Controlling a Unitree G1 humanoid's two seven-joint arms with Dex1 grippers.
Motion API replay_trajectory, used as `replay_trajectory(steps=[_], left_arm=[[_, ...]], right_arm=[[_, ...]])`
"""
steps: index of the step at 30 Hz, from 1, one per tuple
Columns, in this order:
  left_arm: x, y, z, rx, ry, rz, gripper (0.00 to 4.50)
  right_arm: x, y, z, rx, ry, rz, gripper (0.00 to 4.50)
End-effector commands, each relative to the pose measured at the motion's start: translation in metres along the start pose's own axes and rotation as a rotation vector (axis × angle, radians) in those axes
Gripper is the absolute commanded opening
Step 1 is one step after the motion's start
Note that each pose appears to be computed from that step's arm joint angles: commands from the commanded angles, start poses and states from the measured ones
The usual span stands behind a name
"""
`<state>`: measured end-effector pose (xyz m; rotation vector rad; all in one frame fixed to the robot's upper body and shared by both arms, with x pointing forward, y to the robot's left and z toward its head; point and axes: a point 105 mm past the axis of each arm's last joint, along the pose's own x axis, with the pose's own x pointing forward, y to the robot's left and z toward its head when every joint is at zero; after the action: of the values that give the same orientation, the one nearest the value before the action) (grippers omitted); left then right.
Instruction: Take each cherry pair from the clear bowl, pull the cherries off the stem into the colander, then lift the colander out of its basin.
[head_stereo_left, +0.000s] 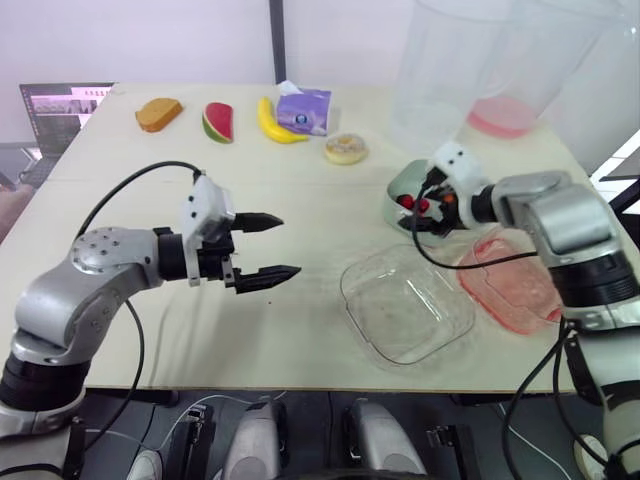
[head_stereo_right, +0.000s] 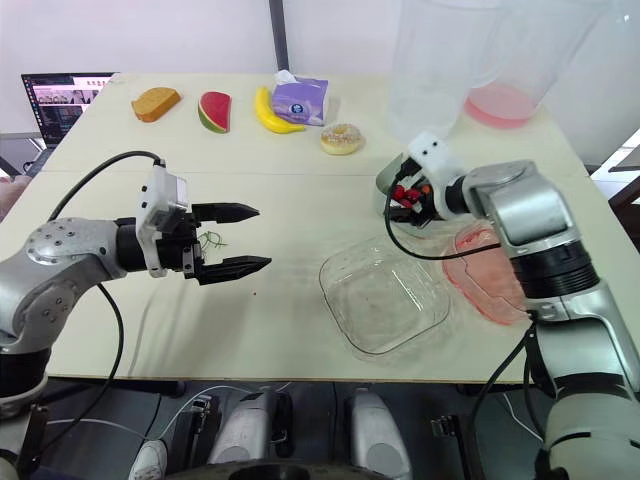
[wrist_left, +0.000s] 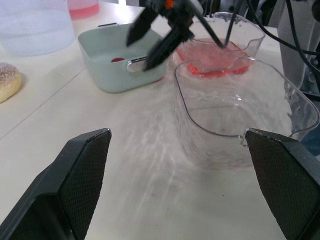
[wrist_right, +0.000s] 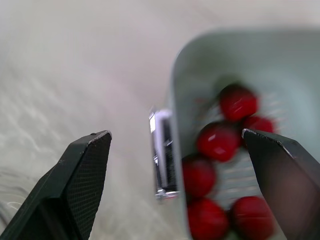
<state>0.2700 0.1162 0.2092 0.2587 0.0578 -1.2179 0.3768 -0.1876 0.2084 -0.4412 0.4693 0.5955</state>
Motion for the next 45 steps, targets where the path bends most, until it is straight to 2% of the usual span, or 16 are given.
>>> replay_trajectory(steps=[1, 4, 7, 14, 16, 21, 24, 33, 45], left_arm=[[0.0, -0.001, 0.01, 0.046, -0.022, -0.019, 4.5], [-0.004, -0.001, 0.015, 0.059, -0.048, -0.038, 4.5], [-0.015, 0.0, 0.017, 0.063, -0.055, -0.048, 4.5], [-0.035, 0.003, 0.009, 0.06, -0.028, -0.036, 4.5], [-0.041, 0.006, -0.001, 0.055, 0.008, -0.011, 4.5], [-0.051, 0.012, -0.02, 0.04, 0.065, 0.023, 4.5], [-0.055, 0.014, -0.024, 0.04, 0.074, 0.032, 4.5], [-0.056, 0.013, -0.023, 0.047, 0.073, 0.032, 4.5], [-0.053, 0.01, -0.019, 0.054, 0.063, 0.033, 4.5]], right_arm=[[-0.036, -0.004, 0.038, -0.013, -0.165, -0.037, 4.44], [-0.067, 0.015, 0.054, -0.029, -0.312, 0.008, 4.44], [-0.1, 0.045, 0.048, -0.005, -0.422, 0.102, 4.44], [-0.145, 0.08, -0.013, 0.046, -0.491, 0.09, 4.44], [-0.152, 0.086, -0.044, 0.091, -0.435, 0.044, 4.44], [-0.159, 0.083, -0.09, 0.166, -0.319, -0.067, 4.44], [-0.162, 0.081, -0.105, 0.175, -0.284, -0.104, 4.44], [-0.161, 0.068, -0.121, 0.165, -0.249, -0.147, 4.44], [-0.156, 0.07, -0.118, 0.158, -0.263, -0.123, 4.44]])
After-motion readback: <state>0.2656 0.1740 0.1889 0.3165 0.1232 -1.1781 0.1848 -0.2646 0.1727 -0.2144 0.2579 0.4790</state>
